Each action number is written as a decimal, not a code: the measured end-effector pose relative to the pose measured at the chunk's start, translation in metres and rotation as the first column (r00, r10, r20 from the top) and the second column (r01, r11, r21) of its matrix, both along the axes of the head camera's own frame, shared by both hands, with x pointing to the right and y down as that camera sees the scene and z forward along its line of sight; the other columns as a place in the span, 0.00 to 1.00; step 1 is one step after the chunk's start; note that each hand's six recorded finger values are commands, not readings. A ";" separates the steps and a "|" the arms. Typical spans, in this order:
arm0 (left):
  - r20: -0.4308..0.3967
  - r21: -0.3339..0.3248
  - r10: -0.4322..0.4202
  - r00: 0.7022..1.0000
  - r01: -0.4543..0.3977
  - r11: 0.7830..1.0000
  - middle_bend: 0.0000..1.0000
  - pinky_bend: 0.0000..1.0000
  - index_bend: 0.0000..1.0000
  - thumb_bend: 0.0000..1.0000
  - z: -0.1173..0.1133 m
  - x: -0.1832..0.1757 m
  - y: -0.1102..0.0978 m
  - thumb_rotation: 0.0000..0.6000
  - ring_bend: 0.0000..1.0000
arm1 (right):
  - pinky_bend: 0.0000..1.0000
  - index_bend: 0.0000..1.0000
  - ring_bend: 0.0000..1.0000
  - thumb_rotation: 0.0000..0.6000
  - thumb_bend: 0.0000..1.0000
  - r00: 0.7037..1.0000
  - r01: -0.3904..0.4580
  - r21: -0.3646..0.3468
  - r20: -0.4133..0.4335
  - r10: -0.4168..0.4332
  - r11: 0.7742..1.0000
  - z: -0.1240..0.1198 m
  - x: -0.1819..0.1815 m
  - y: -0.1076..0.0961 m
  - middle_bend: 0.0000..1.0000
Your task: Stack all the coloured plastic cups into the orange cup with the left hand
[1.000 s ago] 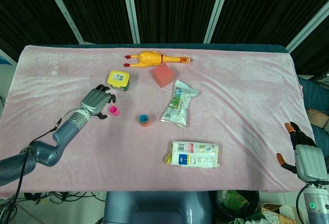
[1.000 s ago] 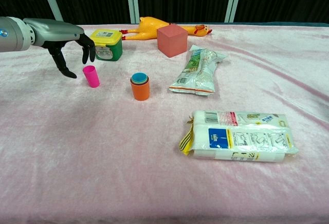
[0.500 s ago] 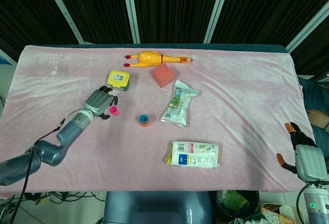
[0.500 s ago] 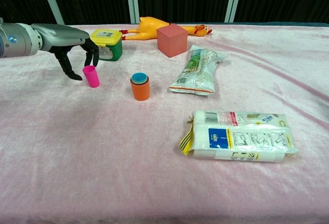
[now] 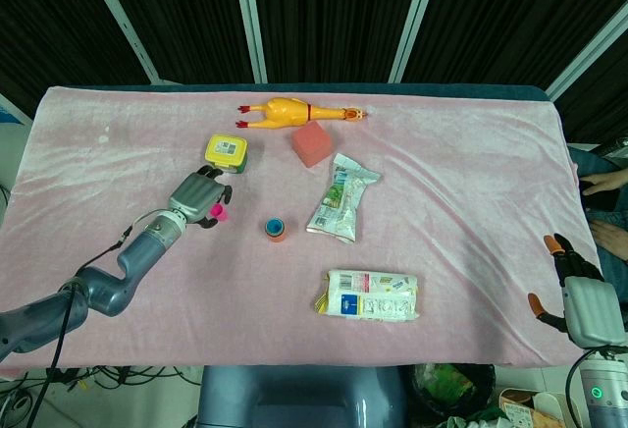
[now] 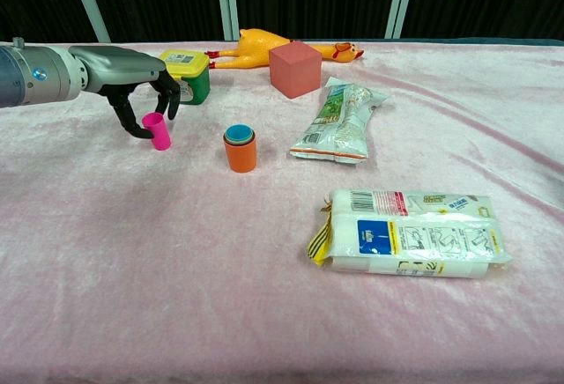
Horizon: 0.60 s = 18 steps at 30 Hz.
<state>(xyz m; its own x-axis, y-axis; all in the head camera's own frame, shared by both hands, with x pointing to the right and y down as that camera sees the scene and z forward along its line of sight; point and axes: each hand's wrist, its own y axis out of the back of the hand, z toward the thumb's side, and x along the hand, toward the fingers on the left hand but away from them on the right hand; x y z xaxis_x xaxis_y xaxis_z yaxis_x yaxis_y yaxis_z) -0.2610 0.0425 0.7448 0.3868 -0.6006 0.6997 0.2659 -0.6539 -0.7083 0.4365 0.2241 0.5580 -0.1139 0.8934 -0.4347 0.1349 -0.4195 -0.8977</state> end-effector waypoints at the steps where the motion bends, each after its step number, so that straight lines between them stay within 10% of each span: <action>1: 0.000 0.000 0.003 1.000 -0.003 1.000 0.52 0.14 0.47 0.29 0.000 0.000 0.001 1.00 0.13 | 0.21 0.04 0.16 1.00 0.26 1.000 0.000 0.001 0.000 0.000 1.000 0.000 0.000 0.000 0.05; 18: -0.040 0.048 0.003 0.999 -0.001 0.999 0.57 0.15 0.52 0.34 -0.026 -0.001 -0.007 1.00 0.15 | 0.21 0.04 0.16 1.00 0.26 1.000 0.000 0.001 -0.001 0.000 1.000 0.000 0.000 0.000 0.05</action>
<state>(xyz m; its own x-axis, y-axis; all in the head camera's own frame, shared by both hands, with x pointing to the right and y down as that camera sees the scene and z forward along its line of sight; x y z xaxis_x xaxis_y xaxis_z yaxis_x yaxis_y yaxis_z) -0.2619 0.0360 0.7189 0.4148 -0.6323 0.6543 0.2382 -0.6186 -0.7487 0.4362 0.2241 0.5580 -0.1141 0.8937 -0.4339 0.1344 -0.4188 -0.8981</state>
